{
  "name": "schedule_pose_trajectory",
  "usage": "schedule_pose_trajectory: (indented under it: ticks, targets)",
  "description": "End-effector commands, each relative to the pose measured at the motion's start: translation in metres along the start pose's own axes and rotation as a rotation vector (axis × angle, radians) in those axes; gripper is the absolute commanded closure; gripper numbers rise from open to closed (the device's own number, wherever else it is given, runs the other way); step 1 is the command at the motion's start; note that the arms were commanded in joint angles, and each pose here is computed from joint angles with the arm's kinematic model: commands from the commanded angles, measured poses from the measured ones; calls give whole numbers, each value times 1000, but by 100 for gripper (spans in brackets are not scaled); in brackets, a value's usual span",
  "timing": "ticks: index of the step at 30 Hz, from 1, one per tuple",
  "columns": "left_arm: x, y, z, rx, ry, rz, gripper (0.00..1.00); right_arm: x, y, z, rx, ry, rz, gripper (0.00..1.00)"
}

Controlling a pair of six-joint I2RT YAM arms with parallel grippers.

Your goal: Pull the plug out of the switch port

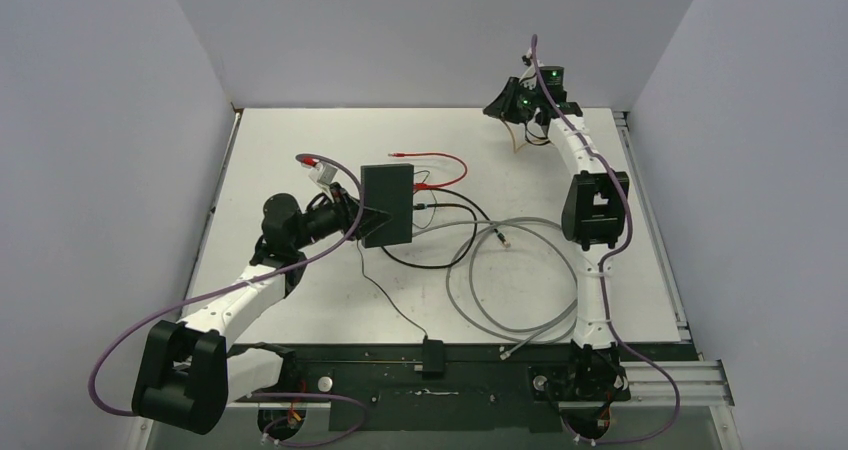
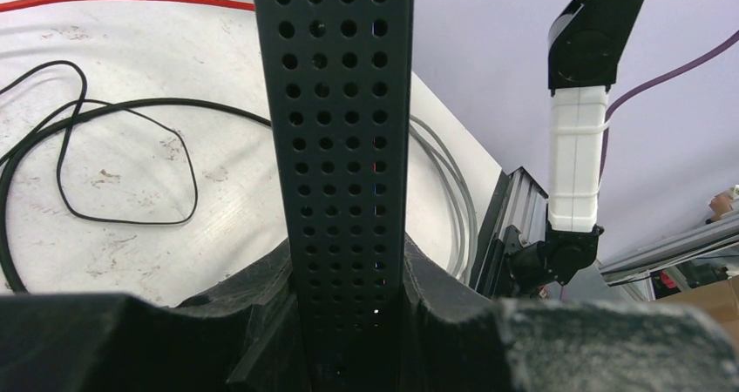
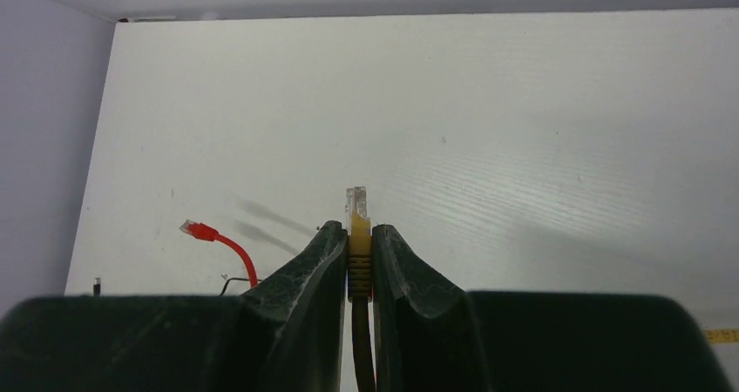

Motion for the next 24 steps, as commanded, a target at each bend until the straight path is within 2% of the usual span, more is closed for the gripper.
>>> schedule_pose_trajectory:
  ticks: [1,6,12,15,19,24]
  targets:
    - [-1,-32,-37,-131,-138,127,100,6,28,-41,19,-118,-99,92]
    - [-2,-32,-36,-113,-137,134,100,6,25,-38,20,-107,-75,78]
    - [-4,-31,-34,-96,-125,131,100,26,27,-53,83,-134,6,41]
    - [-5,-30,-33,-89,-116,130,100,38,32,-61,110,-156,35,27]
    - [-7,-28,-33,-81,-109,124,100,49,39,-69,118,-176,38,18]
    - [-9,-25,-32,-76,-100,117,100,56,49,-72,111,-182,1,13]
Point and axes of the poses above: each gripper's point midway between its finger pads, its own x axis back along the fingers, its own y axis along the line the jaws close on, z = x × y, the point moved 4 cm from there along x, back along the fingers, and after that the axes turned 4 degrees about x, right-handed, at the moved point
